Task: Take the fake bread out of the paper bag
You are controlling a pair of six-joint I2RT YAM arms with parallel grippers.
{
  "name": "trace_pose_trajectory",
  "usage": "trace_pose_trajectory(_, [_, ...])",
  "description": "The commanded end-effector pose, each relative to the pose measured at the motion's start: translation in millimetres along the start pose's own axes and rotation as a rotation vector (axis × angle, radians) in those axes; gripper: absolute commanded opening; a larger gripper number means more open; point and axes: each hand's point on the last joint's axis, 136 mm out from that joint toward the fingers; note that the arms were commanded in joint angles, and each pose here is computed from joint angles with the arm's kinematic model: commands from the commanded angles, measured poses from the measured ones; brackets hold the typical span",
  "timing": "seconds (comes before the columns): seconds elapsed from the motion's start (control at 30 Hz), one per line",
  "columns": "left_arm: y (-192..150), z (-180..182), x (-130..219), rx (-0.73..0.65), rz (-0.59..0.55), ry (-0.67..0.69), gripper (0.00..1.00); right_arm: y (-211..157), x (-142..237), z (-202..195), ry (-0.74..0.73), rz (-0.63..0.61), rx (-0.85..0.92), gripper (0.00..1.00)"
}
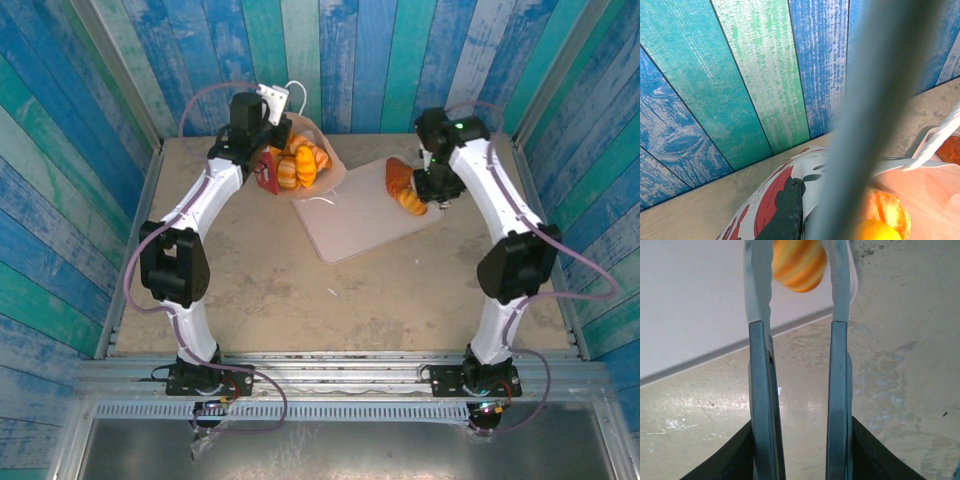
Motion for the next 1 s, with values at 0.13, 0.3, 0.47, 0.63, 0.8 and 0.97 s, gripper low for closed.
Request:
trace_pose_trajectory(0.13, [-4,-1,-11,0.001,0.006,-0.004,0.00,-11,-21,-5,0.169,-0.012,-0.032,0.44])
trace_pose_trajectory(0.3, [-5,-2,-11,0.004,0.010,-0.004,0.00,-11,-34,-5,0.219,-0.006,-0.041,0.45])
trace_pose_trajectory(0.47, [-3,-1,-10,0.001,0.008,0.001,0.00,-10,-43,-7,0.227,0.003,-0.042,0.45])
trace_pose_trajectory(0.63, [-3,0,-12,0.000,0.011,0.001,0.00,-8,-50,-9,0.226,0.013,-0.038,0.45])
trace_pose_trajectory(0.8, [-4,-1,-13,0.000,0.014,0.000,0.00,-8,-57,-11,0.217,0.028,-0.042,0.46])
trace_pose_trajectory(0.97, [-5,0,-13,0.001,0.015,0.002,0.00,-9,-64,-10,0.218,0.048,-0.038,0.46])
Point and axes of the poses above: each hand's point on the last joint's axis, 136 mm out from that joint toward the fingers, its own x axis back along the fingers, its own z axis along the line the jaws close on, y = z × x, and after that the axes turned 8 degrees about x, right-handed
